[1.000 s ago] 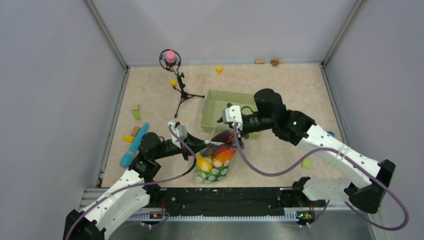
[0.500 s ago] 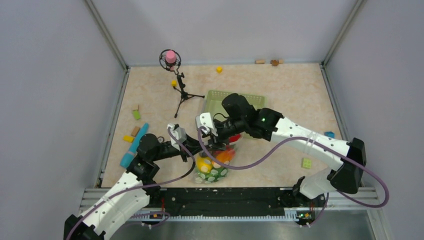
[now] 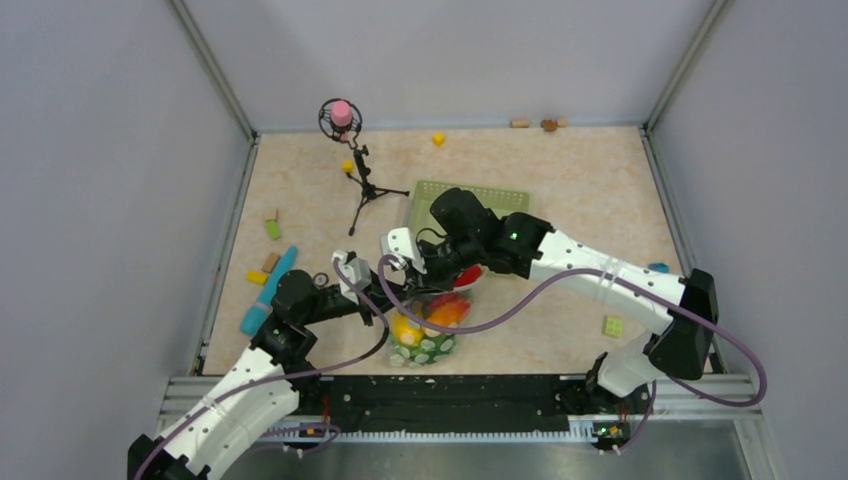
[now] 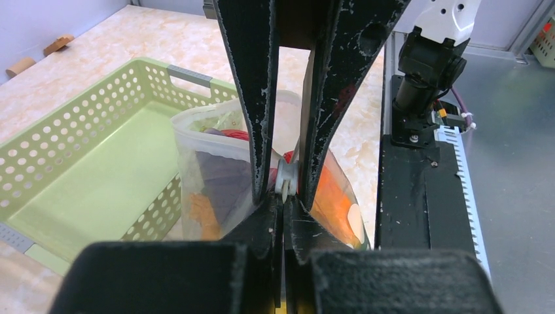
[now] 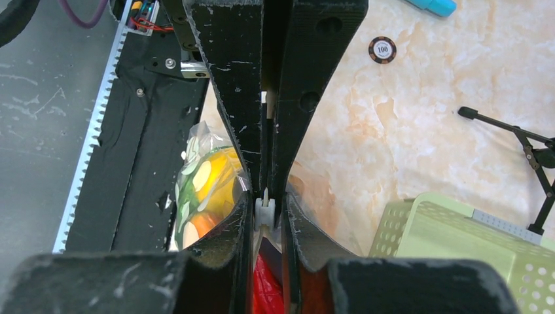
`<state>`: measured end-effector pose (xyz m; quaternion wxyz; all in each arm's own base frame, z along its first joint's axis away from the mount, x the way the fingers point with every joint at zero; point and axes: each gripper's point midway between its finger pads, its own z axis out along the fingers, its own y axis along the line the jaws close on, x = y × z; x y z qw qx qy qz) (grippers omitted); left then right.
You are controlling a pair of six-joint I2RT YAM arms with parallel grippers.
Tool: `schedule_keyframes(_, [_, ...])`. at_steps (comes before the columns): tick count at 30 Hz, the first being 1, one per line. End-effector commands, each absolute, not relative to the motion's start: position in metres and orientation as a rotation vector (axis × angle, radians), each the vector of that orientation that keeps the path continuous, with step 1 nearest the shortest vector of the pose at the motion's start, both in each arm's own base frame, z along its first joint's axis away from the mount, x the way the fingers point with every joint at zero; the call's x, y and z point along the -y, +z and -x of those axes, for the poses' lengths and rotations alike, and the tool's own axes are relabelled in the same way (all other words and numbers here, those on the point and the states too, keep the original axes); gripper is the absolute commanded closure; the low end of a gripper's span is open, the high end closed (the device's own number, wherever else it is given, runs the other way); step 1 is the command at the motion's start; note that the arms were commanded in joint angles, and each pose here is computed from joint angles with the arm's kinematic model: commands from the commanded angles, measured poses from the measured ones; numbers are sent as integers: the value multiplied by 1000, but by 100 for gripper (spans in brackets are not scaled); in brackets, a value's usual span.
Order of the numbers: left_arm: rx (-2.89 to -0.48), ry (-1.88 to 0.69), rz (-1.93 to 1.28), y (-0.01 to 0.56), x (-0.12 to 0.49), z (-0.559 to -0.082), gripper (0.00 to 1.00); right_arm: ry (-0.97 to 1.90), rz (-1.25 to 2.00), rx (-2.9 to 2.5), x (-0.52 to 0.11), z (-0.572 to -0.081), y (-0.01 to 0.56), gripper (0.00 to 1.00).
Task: Place the food in the zip-top bag and seal the zipper
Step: Zip the zipper food storage bag at the center of the board.
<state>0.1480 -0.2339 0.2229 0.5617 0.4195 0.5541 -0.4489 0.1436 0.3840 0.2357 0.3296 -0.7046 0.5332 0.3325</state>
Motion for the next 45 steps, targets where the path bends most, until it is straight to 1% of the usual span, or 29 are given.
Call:
schedule_keyframes(1, [-1235,-1030,-997,233,235,-149,100,860,1837,-1355,-387,-142,253,95])
schedule_keyframes(2, [-1237,-1028,-995,232,235,-150,100,859,1837,-1349,-387,-142,254,100])
schedule_keyframes(6, [-1240,-1020,-989,231,235,-152,100,822,1856,-1352,-379,-142,250,100])
schedule_keyframes(12, [-1236,-968,-948,228,229,-157,100,692,1837,-1442,-360,-157,236,100])
schedule_keyframes(15, [-1228,-951,-937,228,226,-157,100,696,1795,-1466,-350,-165,241,100])
schedule_keyframes(19, [-1188,-971,-984,226,227,-147,100,710,1768,-1506,-336,-176,239,100])
schedule_keyframes(29, [-1130,-974,-1064,221,228,-134,100,721,1897,-1505,-314,-161,224,100])
schedule_keyframes(36, [-1125,-969,-1075,221,228,-134,100,675,1867,-1521,-307,-166,229,100])
schedule_keyframes(42, [-1152,-936,-983,227,223,-144,100,615,1828,-1578,-297,-176,223,100])
schedule_keyframes(45, [-1134,-944,-1000,228,223,-140,100,621,1815,-1582,-299,-177,222,100])
